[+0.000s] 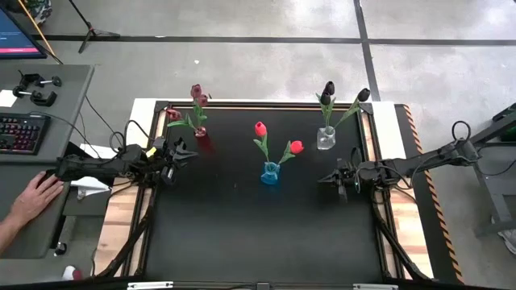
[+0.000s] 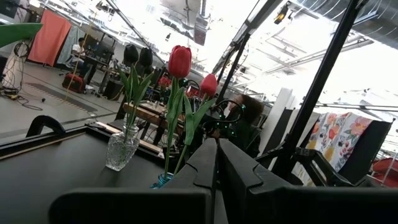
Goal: Sort flowers into vase by color
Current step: Return to Home Position
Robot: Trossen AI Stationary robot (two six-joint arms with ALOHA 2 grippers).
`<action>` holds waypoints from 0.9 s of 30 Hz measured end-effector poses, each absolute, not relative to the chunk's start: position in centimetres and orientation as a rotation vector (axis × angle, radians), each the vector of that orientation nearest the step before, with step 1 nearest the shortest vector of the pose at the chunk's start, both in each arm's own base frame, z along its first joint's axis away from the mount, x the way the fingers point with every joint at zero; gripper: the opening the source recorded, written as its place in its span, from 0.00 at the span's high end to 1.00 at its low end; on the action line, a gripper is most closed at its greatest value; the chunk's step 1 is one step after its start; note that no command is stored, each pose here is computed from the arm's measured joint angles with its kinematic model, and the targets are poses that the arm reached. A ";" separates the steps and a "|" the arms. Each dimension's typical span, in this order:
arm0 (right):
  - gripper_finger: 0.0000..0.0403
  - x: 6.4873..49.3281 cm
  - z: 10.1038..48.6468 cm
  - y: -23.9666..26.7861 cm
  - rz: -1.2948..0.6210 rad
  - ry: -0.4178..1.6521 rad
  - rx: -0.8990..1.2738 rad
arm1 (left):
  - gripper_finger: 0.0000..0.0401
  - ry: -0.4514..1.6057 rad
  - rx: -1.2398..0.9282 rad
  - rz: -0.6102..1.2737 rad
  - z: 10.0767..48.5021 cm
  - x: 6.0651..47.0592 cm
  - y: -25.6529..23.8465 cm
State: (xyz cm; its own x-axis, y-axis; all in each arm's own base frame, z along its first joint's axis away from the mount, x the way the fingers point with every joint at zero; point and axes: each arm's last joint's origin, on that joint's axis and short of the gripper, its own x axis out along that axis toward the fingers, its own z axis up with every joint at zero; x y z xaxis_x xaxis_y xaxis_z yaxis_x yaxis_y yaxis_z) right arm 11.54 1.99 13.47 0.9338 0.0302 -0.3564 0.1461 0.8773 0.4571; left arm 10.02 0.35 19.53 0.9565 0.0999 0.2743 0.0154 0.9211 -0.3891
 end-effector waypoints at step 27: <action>1.00 11.5 13.5 2.0 -0.062 0.364 0.500 | 0.99 -0.295 -0.399 0.044 19.5 10.0 0.3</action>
State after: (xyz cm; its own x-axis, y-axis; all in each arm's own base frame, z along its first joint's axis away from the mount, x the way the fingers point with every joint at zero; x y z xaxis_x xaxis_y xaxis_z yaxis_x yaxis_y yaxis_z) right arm 11.54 1.99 13.48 0.9340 0.0299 -0.3560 0.1461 0.8773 0.4572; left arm 10.02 0.35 19.53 0.9564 0.1002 0.2742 0.0151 0.9211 -0.3891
